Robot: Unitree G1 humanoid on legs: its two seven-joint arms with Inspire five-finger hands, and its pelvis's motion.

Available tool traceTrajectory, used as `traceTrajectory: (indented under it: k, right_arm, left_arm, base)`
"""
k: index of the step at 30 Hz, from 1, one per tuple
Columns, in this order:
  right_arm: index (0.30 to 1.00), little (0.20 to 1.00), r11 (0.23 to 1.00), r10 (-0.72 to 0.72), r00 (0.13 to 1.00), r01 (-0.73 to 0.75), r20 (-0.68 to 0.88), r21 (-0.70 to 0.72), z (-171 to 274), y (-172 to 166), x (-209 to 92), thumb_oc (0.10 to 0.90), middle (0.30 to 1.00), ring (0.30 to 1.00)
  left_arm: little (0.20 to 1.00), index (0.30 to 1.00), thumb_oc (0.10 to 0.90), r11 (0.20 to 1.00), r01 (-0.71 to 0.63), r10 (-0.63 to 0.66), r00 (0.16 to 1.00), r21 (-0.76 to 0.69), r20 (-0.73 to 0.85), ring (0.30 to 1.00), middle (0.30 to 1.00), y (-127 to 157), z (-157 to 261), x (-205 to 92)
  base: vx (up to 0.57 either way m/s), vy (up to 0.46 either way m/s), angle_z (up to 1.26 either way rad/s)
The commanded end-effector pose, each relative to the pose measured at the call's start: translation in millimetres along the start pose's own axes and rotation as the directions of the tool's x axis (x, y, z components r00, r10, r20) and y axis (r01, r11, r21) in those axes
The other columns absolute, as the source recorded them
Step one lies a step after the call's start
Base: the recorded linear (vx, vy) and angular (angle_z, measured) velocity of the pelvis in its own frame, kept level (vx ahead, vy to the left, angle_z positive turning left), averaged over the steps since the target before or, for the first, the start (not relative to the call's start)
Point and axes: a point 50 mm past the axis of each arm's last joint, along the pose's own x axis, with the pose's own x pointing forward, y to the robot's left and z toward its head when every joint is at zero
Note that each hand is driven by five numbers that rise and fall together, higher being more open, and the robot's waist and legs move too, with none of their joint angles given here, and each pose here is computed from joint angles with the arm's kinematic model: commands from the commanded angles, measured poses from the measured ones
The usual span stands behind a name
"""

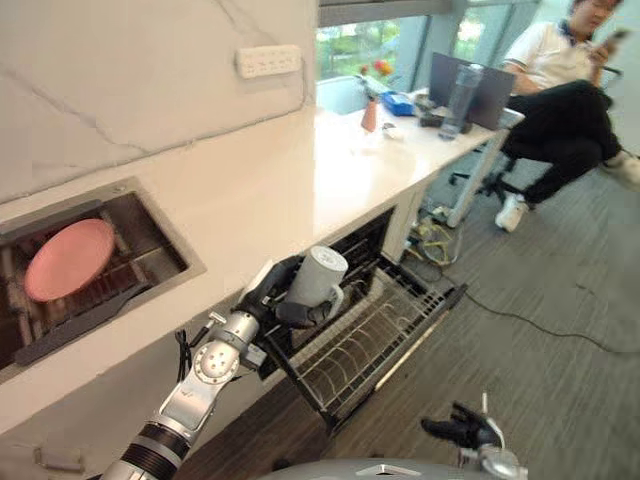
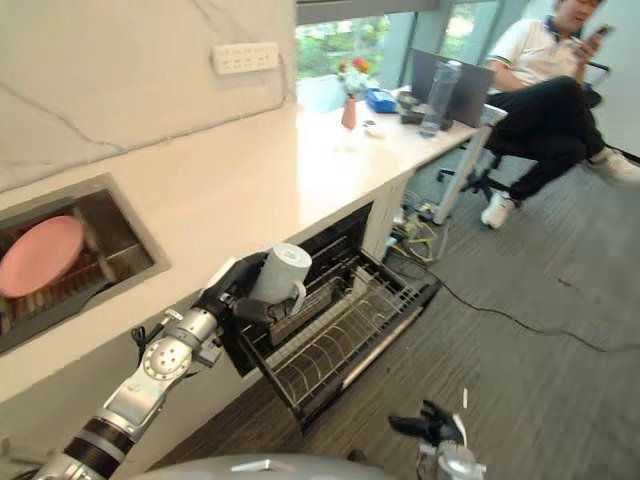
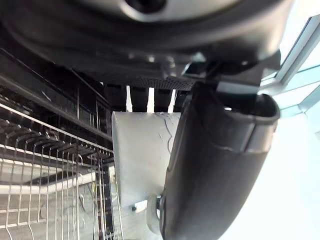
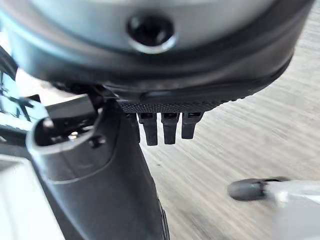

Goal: Place the dishes in the dishwasher.

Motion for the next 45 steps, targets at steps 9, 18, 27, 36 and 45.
traceTrajectory:
  k: [9, 18, 27, 36, 45]
  right_arm:
    - [0.900, 0.900, 0.989, -0.028, 0.617, -0.098, 0.786, 0.112, 186.2, -14.5, -53.9, 0.800, 0.900, 0.900]
    - [0.900, 0.900, 0.664, 0.214, 0.247, -0.746, 0.945, 0.045, 223.4, 52.7, -134.4, 0.800, 0.900, 0.900]
    - [0.900, 0.900, 0.651, 0.371, 0.240, -0.756, 0.897, -0.067, 213.6, 70.2, -139.5, 0.800, 0.900, 0.900]
    - [0.900, 0.900, 0.782, 0.278, 0.107, -0.602, 0.955, -0.161, 243.1, 63.8, -155.7, 0.800, 0.900, 0.900]
    - [0.900, 0.900, 0.850, 0.090, 0.081, -0.526, 0.993, -0.034, 255.7, 45.1, -160.4, 0.800, 0.900, 0.900]
  left_arm:
    - [0.300, 0.300, 0.400, 0.997, -0.071, 0.072, 0.955, -0.014, 0.288, 0.300, 0.300, 6.2, 60.6, 37.6]
    - [0.300, 0.300, 0.400, 0.994, -0.057, 0.015, 0.916, 0.094, 0.401, 0.300, 0.300, -17.0, 101.3, 69.5]
    - [0.300, 0.300, 0.400, 0.981, -0.133, 0.054, 0.887, 0.143, 0.459, 0.300, 0.300, -18.0, 109.3, 68.7]
    - [0.300, 0.300, 0.400, 0.964, -0.199, 0.099, 0.884, 0.176, 0.457, 0.300, 0.300, -11.1, 100.6, 65.7]
    - [0.300, 0.300, 0.400, 0.959, -0.244, 0.167, 0.898, 0.145, 0.406, 0.300, 0.300, -3.6, 85.1, 61.5]
  base:
    - [0.03, -0.008, -0.45]
    - [0.00, -0.031, -0.05]
    - [-0.01, -0.034, 0.02]
    - [0.01, 0.003, 0.06]
    - [0.01, 0.002, 0.04]
